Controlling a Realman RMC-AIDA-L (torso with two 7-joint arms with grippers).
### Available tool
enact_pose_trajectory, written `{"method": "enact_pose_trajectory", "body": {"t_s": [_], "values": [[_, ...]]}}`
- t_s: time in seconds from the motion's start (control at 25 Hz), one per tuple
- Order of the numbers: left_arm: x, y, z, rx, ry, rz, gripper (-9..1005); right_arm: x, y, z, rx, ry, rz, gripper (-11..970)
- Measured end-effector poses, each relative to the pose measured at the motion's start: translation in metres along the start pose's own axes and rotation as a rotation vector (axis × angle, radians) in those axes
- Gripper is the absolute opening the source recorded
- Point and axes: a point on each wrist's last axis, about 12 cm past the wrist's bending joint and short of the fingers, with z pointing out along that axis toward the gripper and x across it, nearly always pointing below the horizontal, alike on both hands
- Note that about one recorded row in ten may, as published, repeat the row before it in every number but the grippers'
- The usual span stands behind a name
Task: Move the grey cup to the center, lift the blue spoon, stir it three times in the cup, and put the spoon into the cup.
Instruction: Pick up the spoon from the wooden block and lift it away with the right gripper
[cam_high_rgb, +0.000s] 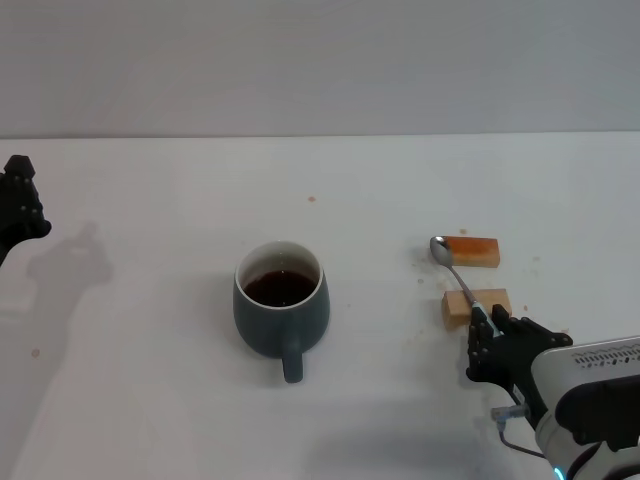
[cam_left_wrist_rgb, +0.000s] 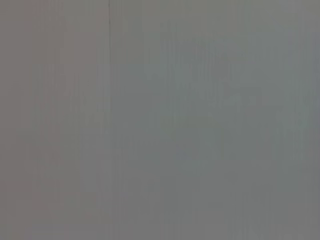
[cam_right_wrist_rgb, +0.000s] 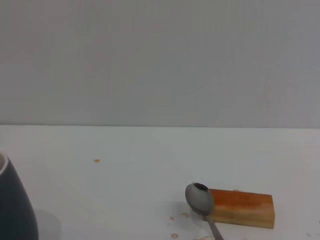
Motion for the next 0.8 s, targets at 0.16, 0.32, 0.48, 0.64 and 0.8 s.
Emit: {"method": "enact_pose_trajectory", "body": {"t_s": [0.16, 0.32, 0.48, 0.64, 0.8], "values": [[-0.0001, 0.0005, 0.0, -0.001, 0.0, 0.001, -2, -0.0002, 0.0004, 0.0001, -0.001, 0.0, 0.001, 183], [-0.0004, 0.0014, 0.0001, -0.004, -0.001, 0.001, -2, -0.0003, 0.0004, 0.0002, -0.001, -0.001, 0.001, 174], [-0.0009, 0.0027, 0.0002, -0.007, -0.002, 0.003, -2, -0.0009, 0.0009, 0.0005, -0.002, -0.002, 0.001, 162], [-0.0012, 0.0025, 0.0005, -0.006, -0.003, 0.003, -2, -0.0016, 0.0014, 0.0008, -0.003, -0.004, 0.001, 153], [-0.0016, 0.0023, 0.0008, -0.005, -0.005, 0.003, -2, -0.0023, 0.0013, 0.0014, -0.002, -0.006, 0.004, 146]]}}
